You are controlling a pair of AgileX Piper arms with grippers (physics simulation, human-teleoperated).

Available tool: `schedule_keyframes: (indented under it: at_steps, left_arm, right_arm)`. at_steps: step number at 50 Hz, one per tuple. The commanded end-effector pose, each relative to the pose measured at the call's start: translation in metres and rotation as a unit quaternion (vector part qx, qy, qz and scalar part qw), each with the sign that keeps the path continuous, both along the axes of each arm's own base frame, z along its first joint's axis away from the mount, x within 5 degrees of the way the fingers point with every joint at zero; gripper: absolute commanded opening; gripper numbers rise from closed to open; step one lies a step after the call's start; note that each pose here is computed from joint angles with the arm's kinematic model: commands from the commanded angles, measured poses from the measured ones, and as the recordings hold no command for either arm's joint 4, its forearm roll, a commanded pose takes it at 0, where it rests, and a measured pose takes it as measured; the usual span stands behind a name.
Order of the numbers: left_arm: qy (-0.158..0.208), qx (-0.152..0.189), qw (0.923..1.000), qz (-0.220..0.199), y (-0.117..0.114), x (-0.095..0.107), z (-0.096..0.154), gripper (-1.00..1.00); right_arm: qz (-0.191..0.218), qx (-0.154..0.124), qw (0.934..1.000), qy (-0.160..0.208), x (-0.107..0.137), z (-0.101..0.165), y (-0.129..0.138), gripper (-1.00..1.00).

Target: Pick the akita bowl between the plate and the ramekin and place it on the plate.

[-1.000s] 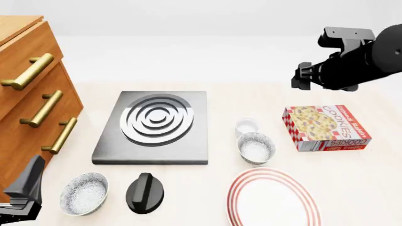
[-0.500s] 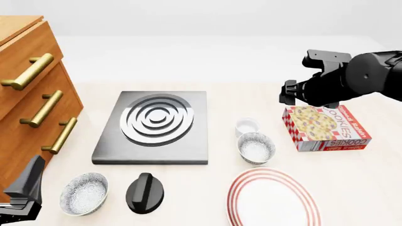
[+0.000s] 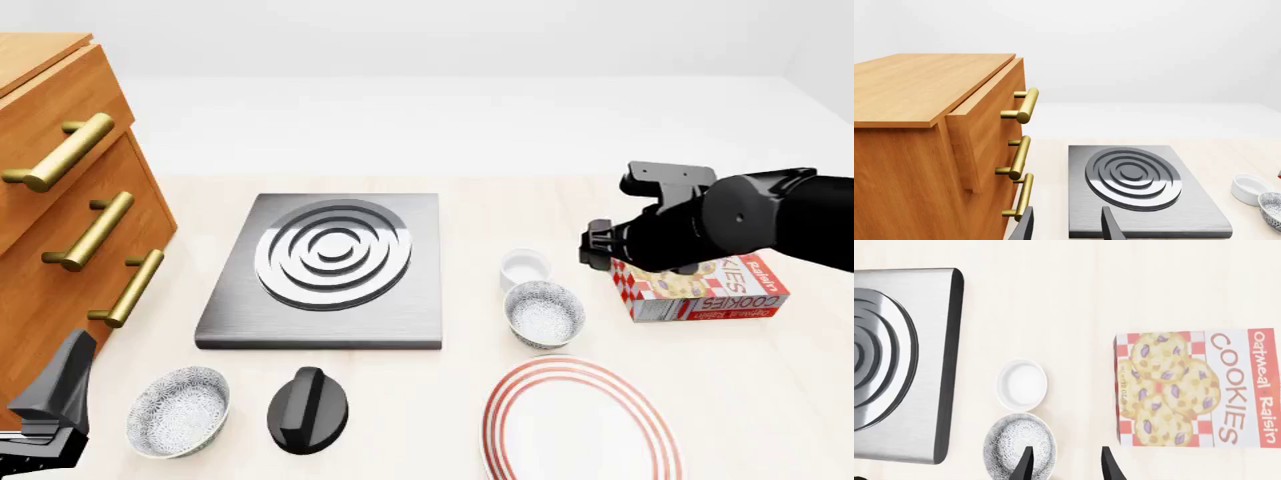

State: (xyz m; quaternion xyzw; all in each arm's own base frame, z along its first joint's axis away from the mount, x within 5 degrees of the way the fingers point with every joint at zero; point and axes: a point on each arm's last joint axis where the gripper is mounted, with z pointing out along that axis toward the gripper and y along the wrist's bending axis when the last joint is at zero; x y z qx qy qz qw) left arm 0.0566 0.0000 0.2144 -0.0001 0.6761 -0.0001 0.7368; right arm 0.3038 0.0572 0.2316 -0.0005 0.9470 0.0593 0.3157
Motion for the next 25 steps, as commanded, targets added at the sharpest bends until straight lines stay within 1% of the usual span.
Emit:
schedule_keyframes:
  at_steps: [1,11,20,25]
  left_arm:
    - [0.0,0.0,1.0,0.0,0.0,0.0,0.0,1.0]
    - [0.0,0.0,1.0,0.0,0.0,0.0,0.0,1.0]
    - [0.0,0.0,1.0,0.0,0.0,0.0,0.0,1.0]
    - [0.0,0.0,1.0,0.0,0.0,0.0,0.0,1.0]
  right_arm:
    - [0.002,-0.001,0.9999,0.01,-0.003,-0.014,0.001,1.0]
    - [0.004,0.002,0.9999,0.014,0.0,-0.022,0.007,1.0]
    - [0.008,0.006,0.9997,0.022,0.003,-0.034,0.015,1.0]
    - [0.009,0.004,0.9997,0.025,0.004,-0.04,0.014,1.0]
